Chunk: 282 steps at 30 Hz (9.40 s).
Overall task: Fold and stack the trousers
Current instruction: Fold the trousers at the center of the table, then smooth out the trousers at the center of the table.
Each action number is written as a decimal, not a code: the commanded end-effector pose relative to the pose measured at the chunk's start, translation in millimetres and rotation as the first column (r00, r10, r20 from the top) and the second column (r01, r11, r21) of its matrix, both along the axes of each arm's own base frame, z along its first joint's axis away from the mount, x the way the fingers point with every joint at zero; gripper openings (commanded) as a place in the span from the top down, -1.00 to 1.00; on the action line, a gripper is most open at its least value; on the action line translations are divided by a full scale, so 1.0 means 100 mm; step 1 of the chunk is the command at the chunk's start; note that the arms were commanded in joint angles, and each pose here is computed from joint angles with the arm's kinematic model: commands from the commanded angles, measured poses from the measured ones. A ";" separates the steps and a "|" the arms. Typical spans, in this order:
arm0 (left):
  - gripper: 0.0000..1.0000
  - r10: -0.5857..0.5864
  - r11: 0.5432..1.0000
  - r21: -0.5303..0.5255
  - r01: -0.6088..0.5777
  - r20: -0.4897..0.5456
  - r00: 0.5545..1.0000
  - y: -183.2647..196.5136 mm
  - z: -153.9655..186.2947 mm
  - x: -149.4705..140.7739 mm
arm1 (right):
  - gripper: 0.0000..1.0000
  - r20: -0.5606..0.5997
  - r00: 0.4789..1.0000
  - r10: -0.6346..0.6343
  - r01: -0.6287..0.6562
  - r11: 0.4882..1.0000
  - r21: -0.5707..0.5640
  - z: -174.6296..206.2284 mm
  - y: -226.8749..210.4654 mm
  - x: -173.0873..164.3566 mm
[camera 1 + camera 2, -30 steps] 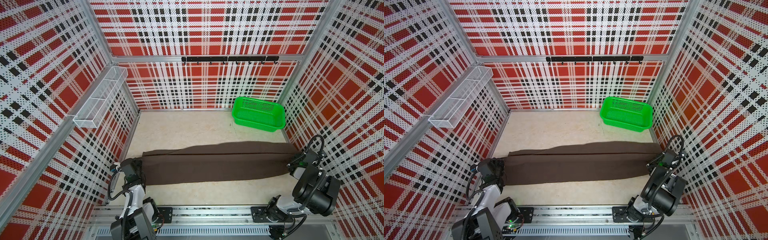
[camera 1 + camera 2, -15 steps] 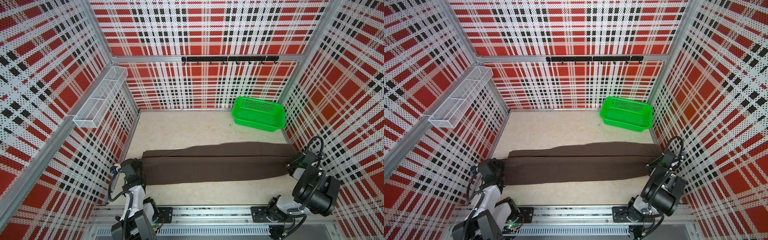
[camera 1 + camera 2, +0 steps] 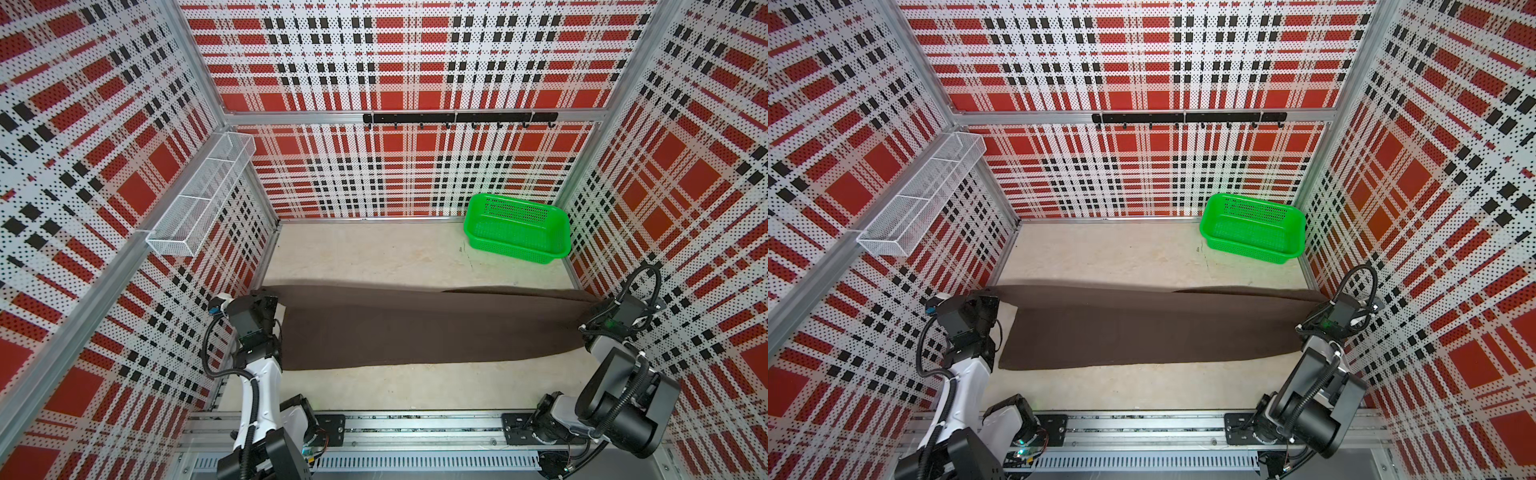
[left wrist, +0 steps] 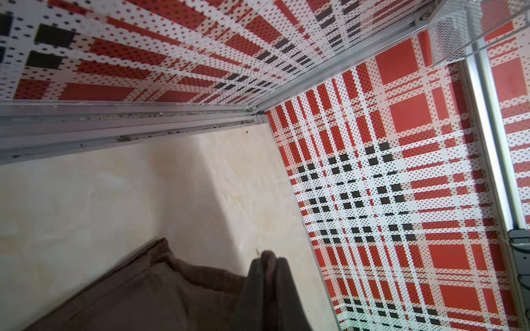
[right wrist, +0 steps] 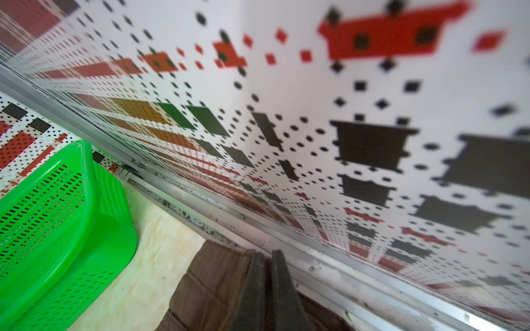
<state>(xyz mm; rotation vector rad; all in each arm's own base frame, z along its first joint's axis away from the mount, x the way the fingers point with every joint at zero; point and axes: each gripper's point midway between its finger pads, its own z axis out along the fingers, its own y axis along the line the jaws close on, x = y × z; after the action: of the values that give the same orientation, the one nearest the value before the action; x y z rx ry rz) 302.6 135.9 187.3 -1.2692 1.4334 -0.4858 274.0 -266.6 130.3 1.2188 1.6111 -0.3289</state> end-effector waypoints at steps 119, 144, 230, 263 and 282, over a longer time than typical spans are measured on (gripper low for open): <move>-0.13 -0.631 0.771 -0.241 0.590 -0.416 0.655 -2.41 -1.30 -0.73 | 0.26 -0.118 0.767 0.631 -0.408 0.622 0.668 -0.51 2.54 -0.13; -0.62 -0.452 0.890 -0.271 0.366 -0.631 0.631 -2.30 -1.26 -0.39 | 0.19 -0.406 0.837 0.366 0.039 0.701 0.712 -0.49 2.27 -0.30; 0.54 -0.390 0.921 -0.295 0.255 -0.714 0.582 -1.87 -1.47 -0.78 | 1.00 -0.528 0.799 0.289 0.107 0.795 0.598 -1.03 1.93 -1.05; 0.98 -0.275 0.960 -0.227 0.163 -0.667 0.693 -1.42 -1.52 -1.00 | 1.00 -0.487 0.815 0.315 0.070 0.780 0.622 -1.04 1.97 -0.94; -0.77 -0.255 0.966 -0.120 0.227 -0.553 0.793 -1.39 -0.46 -0.38 | -0.20 -0.281 0.891 0.357 -0.157 0.823 0.546 0.12 1.92 -0.60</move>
<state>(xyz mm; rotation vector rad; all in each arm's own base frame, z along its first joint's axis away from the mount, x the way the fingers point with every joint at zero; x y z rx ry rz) 263.7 -11.2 135.3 -1.3545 2.1111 -0.3847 222.7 -73.6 134.7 1.3414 2.2565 0.0924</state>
